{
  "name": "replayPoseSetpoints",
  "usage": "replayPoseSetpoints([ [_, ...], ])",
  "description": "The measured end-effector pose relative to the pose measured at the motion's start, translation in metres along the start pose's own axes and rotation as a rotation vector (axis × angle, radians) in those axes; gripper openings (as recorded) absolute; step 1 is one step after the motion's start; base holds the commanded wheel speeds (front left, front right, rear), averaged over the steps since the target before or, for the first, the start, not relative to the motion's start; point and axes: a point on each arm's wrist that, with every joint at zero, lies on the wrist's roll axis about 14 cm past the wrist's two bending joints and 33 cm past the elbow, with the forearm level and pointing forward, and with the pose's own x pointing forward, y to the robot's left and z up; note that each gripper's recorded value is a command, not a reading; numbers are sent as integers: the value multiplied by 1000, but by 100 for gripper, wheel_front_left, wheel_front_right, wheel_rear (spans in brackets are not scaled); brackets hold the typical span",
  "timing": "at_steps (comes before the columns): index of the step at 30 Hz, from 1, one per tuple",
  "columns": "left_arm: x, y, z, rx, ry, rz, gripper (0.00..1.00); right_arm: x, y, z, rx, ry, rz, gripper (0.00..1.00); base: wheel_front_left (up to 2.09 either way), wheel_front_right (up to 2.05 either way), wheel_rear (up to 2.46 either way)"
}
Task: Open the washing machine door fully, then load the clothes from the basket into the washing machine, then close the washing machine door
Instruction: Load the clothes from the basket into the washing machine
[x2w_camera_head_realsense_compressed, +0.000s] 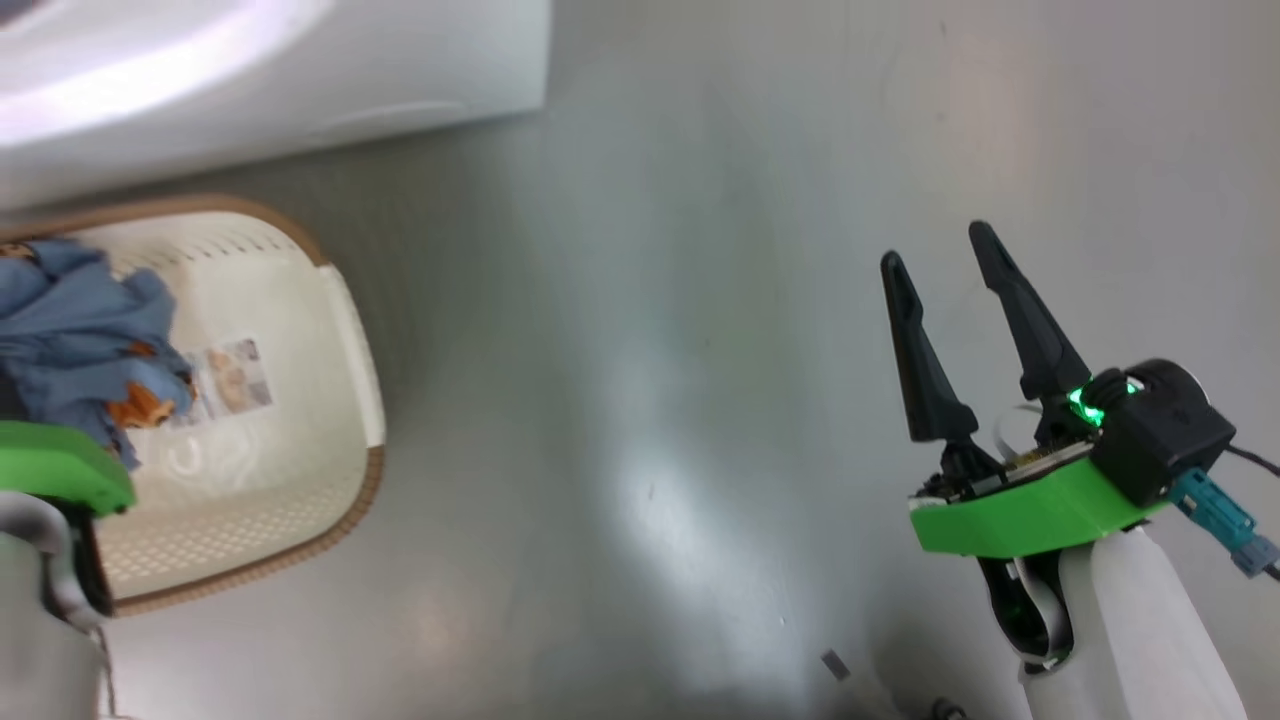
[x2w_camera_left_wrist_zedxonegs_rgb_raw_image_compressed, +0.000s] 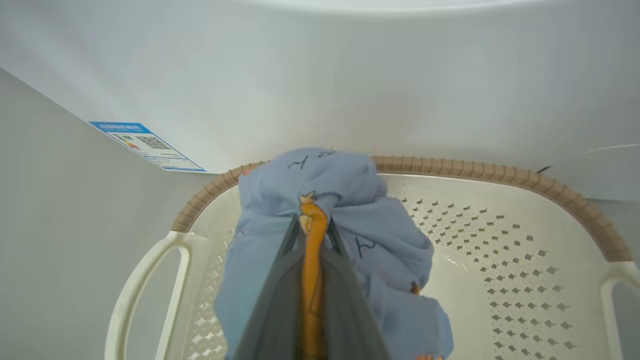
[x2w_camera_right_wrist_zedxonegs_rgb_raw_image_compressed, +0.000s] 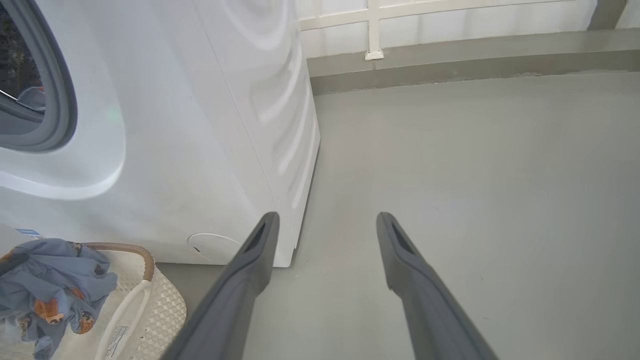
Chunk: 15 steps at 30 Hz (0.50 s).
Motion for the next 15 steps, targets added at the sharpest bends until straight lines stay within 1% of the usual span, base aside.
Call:
replayPoseSetpoints([
  [7,-45,-6,46,-51,-153,-19,0,-14,4,26,-13,-34,-5,100,0,0,0],
  [15,-108,-8,88,-66,-315,-47,0,-36,18,55,-17,-62,18,100,0,0,0],
])
